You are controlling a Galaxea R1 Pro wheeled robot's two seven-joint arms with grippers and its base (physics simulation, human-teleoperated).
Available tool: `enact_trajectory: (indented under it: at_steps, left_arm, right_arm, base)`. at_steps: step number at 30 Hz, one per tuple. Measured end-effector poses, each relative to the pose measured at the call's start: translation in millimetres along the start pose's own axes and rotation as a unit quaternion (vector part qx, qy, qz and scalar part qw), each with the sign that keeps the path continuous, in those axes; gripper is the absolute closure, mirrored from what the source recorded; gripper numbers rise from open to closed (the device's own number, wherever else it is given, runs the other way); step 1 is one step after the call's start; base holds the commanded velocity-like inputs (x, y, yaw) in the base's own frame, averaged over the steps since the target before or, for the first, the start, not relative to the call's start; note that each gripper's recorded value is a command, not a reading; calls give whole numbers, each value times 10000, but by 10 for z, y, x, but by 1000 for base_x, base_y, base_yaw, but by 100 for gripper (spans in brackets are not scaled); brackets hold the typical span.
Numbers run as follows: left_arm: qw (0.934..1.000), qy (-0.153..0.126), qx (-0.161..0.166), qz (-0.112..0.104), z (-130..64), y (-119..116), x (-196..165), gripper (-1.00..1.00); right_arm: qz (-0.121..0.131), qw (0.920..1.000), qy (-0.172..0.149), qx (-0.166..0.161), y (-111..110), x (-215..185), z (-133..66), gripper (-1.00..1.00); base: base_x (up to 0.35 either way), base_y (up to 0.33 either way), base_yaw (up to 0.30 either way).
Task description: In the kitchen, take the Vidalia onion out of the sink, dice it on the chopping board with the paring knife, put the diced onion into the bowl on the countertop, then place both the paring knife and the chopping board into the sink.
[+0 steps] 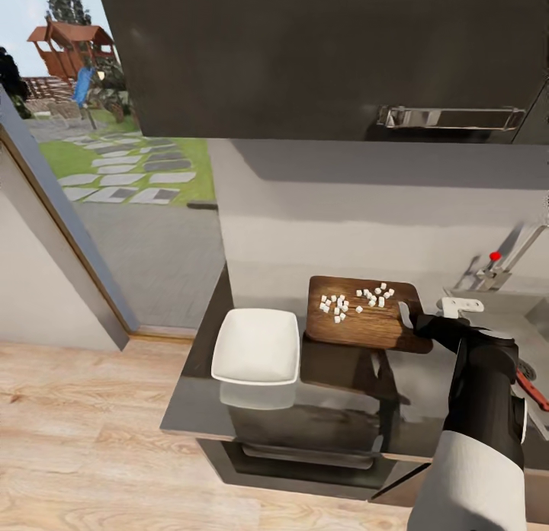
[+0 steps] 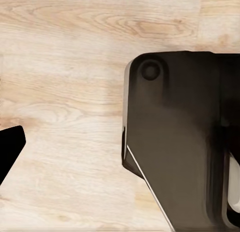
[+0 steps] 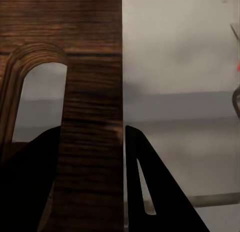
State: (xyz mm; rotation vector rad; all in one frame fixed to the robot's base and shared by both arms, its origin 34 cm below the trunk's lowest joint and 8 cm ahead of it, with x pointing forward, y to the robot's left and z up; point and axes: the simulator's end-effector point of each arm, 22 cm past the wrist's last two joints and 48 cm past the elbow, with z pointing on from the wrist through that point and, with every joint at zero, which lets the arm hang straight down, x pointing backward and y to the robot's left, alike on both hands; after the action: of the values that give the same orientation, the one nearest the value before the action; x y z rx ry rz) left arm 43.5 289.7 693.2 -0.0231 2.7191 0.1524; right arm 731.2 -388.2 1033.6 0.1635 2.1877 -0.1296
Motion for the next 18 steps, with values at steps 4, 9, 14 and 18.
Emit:
enact_trajectory:
  at_steps: [4, 9, 14, 18]
  left_arm:
    - [10000, -16, 0, -5, 5, -6, -3, -100]
    - [10000, -50, -1, -8, 17, -7, -20, -100]
    - [10000, -87, -1, -12, 31, -8, -38, -100]
    - [9999, -116, 0, -15, 42, -10, -54, -100]
  right_arm:
    - [0, 10000, -30, 2, -4, -30, -24, 100]
    - [7, 10000, -68, -2, -6, -67, -54, 100]
    - [12, 9999, -106, -4, -8, -104, -85, 100]
    - [22, 9999, -139, -10, -7, -136, -111, 100]
  base:
    - [0, 172, 0]
    - [0, 288, 0]
    - [0, 255, 0]
    - [0, 54, 0]
